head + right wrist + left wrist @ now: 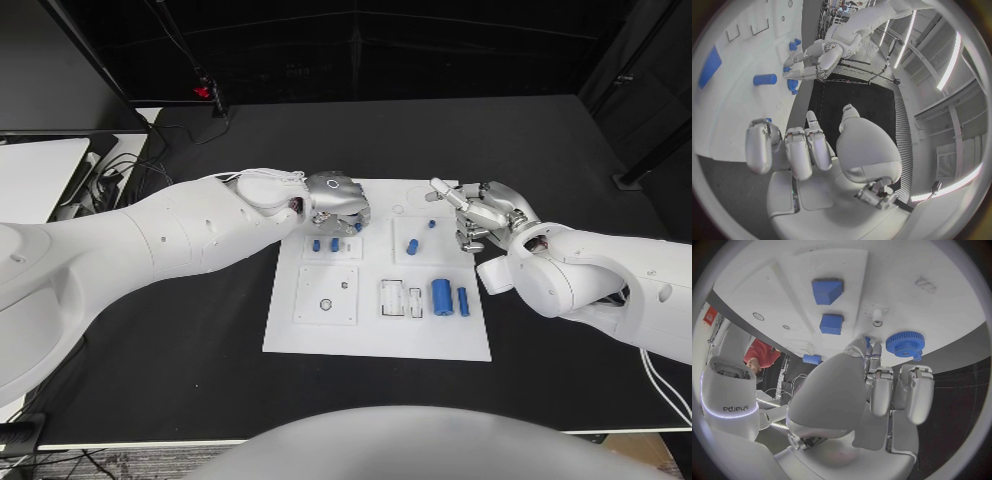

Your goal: Assemble the parts on the task board

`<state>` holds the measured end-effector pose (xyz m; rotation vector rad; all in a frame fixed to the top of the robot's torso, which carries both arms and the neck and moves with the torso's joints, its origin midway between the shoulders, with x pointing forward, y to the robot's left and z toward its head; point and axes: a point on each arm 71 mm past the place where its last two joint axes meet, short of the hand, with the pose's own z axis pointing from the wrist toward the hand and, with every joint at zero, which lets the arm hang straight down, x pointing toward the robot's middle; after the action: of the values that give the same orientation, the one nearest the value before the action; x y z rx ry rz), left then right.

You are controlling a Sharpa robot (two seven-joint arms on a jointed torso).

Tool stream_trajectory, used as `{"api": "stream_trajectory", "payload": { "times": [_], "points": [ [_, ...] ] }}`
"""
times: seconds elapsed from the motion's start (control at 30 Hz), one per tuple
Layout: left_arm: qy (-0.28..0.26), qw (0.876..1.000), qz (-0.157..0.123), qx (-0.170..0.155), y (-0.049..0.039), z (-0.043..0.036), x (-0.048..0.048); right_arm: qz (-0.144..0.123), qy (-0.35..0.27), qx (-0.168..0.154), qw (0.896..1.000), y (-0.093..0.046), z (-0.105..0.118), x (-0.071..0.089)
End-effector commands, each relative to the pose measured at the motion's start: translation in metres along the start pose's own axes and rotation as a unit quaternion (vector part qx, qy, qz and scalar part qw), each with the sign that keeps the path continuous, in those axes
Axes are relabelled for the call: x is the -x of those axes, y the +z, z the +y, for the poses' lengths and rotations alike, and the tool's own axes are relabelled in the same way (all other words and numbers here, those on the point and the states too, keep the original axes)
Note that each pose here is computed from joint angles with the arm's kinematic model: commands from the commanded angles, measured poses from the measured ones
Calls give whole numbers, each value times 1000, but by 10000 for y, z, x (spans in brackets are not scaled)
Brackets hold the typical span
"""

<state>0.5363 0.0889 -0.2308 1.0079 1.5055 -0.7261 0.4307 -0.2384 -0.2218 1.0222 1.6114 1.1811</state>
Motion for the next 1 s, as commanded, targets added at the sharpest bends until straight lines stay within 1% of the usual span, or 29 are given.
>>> {"api": "stream_trajectory", "payload": {
  "times": [0.03, 0.63, 0.87, 1.0],
  "points": [
    [4, 1000, 26, -5, -6, -11, -62, 3, 0, 3, 1000, 1, 11, -10],
    [2, 999, 32, -2, -19, 0, -75, 2, 0, 2, 1000, 6, 7, -9],
    [0, 999, 33, -7, -18, -19, -77, 3, 0, -2, 1000, 8, 2, -10],
    [2, 1000, 30, -6, -15, -17, -72, 3, 0, -3, 1000, 8, 1, -9]
  ]
}}
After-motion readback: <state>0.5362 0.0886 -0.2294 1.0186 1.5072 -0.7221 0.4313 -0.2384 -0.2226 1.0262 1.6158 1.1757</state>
